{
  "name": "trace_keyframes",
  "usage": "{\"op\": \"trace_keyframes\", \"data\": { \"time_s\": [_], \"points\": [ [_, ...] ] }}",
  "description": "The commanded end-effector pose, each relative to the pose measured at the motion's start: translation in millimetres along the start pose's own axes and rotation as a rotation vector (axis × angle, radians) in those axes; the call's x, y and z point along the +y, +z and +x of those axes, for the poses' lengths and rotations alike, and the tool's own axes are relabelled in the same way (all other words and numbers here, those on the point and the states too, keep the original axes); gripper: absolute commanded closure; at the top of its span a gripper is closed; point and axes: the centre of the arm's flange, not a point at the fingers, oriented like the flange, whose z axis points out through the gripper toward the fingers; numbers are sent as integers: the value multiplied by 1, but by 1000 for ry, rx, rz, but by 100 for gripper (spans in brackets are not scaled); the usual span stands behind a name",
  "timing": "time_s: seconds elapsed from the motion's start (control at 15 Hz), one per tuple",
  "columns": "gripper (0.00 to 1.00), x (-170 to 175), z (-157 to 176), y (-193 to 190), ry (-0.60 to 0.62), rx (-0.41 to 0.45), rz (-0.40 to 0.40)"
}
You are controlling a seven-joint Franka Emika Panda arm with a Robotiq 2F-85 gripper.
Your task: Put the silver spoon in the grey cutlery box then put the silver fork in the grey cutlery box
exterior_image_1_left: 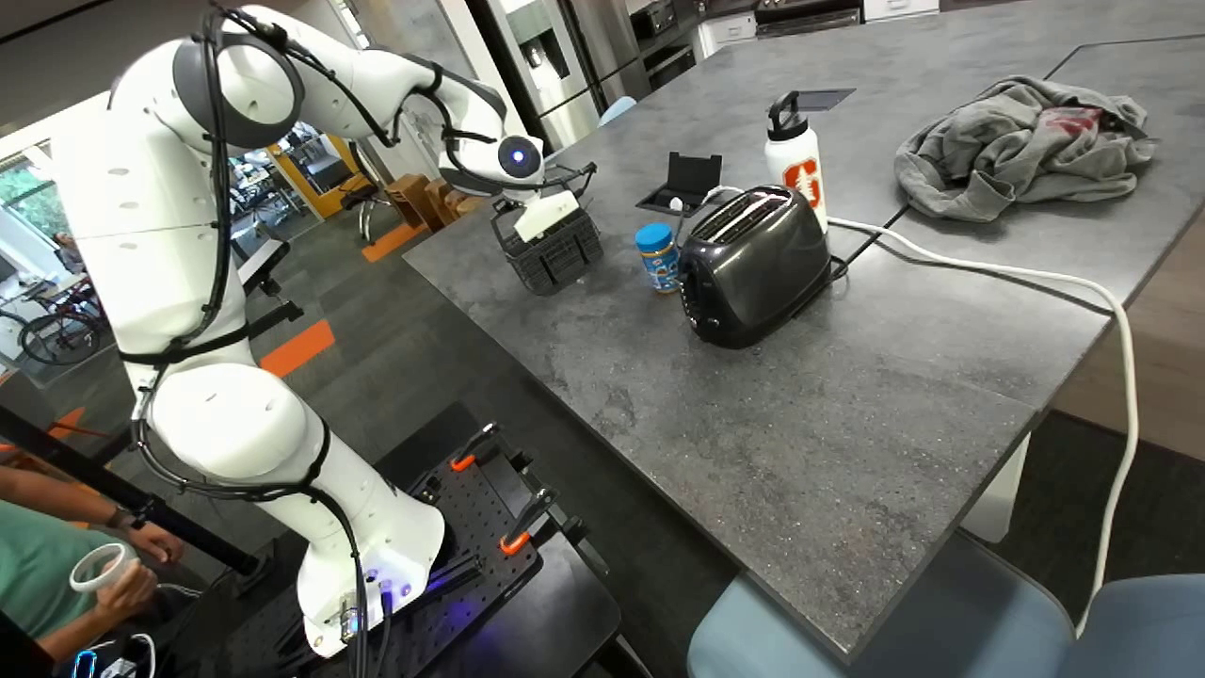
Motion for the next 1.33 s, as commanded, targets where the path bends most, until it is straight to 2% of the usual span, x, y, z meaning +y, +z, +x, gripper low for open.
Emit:
{"op": "trace_keyframes", "data": {
  "time_s": [0.0,0.2,0.27,0.33,0.93,1.27],
  "points": [
    [98,7,-6,7,-9,-7,-27],
    [98,6,-13,10,2,-16,-27],
    [87,5,-14,11,6,-18,-27],
    [67,4,-13,10,6,-15,-29],
    [2,-4,20,-16,-24,47,-85],
    [0,-20,60,-54,-68,71,-131]
  ]
}}
